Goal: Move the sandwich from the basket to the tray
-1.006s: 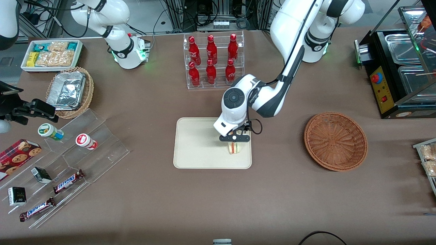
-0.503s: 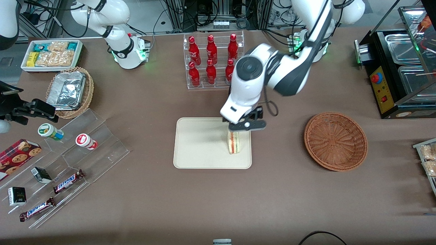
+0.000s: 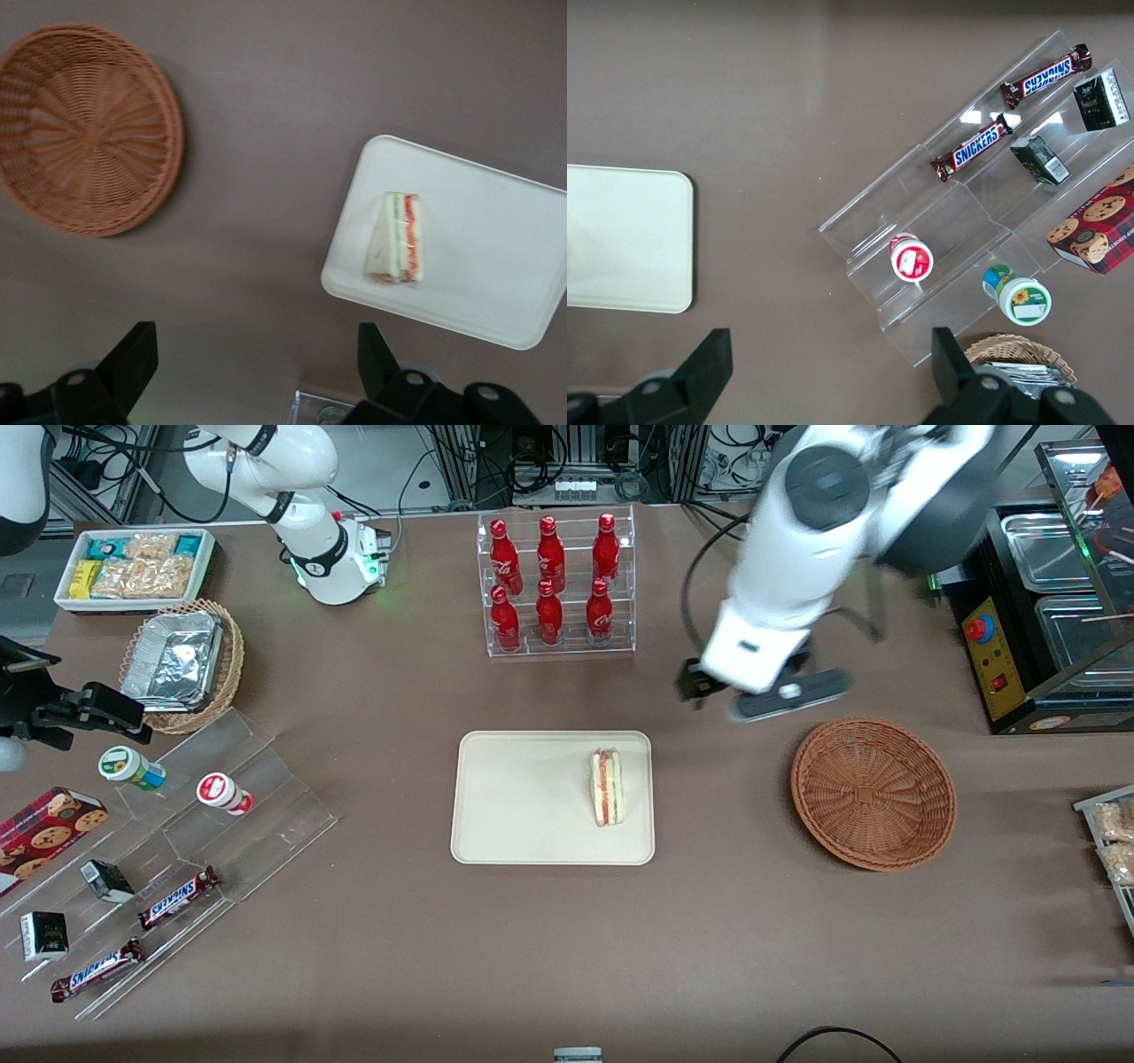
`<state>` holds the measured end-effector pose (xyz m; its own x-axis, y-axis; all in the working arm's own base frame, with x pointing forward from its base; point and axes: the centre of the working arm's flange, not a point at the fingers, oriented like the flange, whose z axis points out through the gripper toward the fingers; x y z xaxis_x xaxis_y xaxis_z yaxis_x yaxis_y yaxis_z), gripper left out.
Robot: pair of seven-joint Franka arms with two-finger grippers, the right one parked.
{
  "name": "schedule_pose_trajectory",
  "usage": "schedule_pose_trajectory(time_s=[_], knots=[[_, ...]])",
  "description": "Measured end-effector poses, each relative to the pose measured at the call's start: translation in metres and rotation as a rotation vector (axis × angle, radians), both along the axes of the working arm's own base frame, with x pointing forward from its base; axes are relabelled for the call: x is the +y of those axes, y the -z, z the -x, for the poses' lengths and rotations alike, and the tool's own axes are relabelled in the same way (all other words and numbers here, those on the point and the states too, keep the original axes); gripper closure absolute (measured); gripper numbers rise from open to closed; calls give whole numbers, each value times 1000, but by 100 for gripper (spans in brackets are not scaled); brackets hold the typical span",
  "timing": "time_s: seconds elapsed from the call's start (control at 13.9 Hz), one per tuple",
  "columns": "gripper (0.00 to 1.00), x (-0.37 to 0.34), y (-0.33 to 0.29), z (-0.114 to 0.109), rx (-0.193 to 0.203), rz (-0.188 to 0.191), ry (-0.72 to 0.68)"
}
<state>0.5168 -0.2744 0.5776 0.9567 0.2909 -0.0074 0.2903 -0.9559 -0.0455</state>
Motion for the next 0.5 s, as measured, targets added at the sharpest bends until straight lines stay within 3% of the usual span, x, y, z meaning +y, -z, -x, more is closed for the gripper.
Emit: schedule_pose_trajectory(time_s=[0.22,0.5], knots=[[0,38,-24,8,8,-47,-33],[0,102,-49,7,24,-29,-1]])
